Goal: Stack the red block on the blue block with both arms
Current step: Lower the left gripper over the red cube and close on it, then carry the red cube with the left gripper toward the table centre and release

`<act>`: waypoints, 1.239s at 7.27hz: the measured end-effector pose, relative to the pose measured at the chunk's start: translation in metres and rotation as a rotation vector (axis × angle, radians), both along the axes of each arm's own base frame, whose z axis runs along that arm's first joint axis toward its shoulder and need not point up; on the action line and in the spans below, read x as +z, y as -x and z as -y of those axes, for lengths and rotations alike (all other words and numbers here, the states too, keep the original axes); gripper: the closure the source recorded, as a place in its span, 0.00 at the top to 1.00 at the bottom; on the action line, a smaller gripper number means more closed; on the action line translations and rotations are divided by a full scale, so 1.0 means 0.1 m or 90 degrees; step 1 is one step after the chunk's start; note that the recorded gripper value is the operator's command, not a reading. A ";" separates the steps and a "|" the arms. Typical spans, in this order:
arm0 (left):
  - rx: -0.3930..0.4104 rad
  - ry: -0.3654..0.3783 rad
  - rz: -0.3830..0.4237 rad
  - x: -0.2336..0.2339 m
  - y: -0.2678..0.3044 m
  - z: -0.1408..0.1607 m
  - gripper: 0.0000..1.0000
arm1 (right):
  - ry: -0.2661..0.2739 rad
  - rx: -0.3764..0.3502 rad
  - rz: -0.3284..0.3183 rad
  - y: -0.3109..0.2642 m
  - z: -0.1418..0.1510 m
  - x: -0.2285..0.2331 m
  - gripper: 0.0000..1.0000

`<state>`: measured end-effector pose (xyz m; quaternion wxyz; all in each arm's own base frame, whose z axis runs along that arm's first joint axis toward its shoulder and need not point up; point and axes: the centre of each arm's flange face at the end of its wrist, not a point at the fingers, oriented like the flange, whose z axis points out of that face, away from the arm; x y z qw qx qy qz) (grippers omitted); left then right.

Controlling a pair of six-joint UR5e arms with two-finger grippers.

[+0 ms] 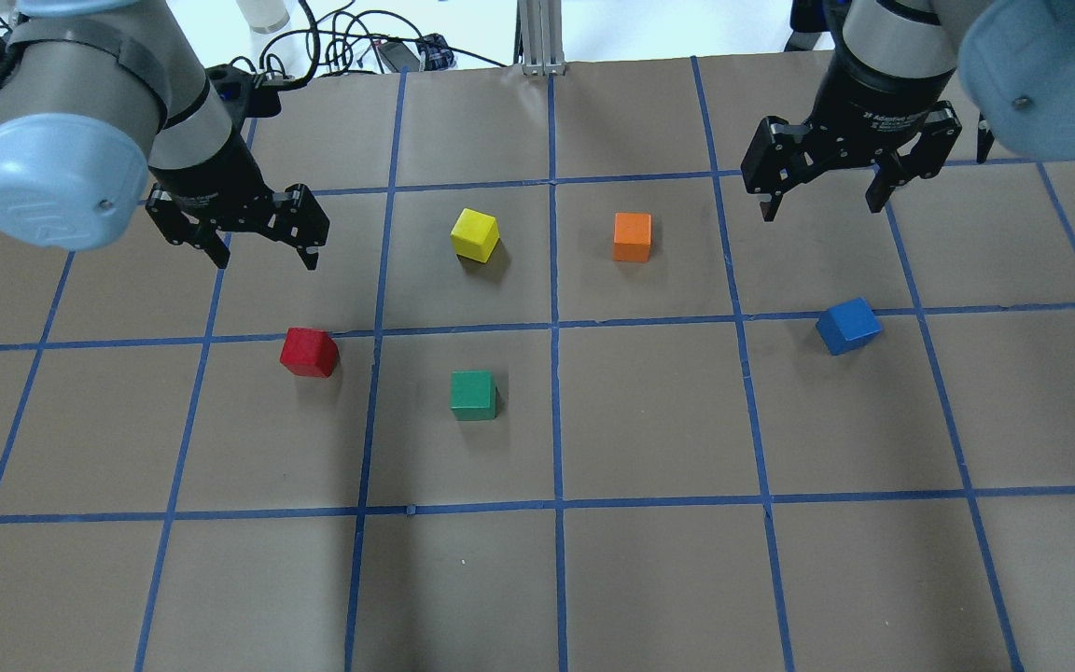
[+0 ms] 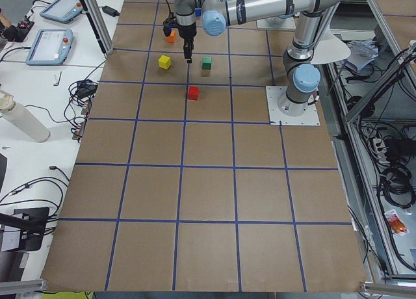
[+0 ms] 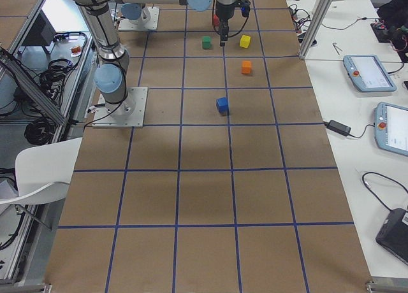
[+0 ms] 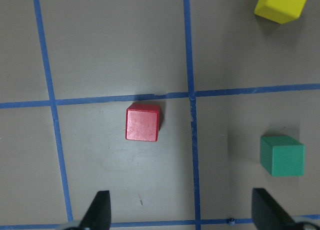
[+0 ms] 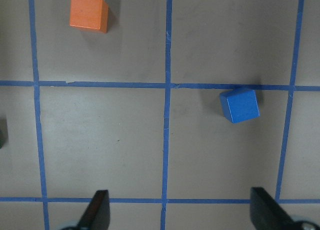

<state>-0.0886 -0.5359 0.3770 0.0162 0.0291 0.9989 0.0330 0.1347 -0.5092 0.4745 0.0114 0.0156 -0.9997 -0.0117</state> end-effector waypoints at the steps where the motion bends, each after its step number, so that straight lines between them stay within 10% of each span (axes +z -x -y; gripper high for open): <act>1: -0.019 -0.007 -0.003 -0.24 -0.12 0.02 1.00 | -0.001 0.000 0.000 0.00 0.00 -0.01 1.00; 7: -0.123 0.005 -0.010 -1.60 -0.37 -0.12 0.92 | -0.004 0.007 0.000 0.00 0.01 -0.02 1.00; 9: -0.125 0.013 -0.008 -1.78 -0.37 -0.08 0.16 | -0.004 0.012 -0.001 0.00 0.01 -0.02 1.00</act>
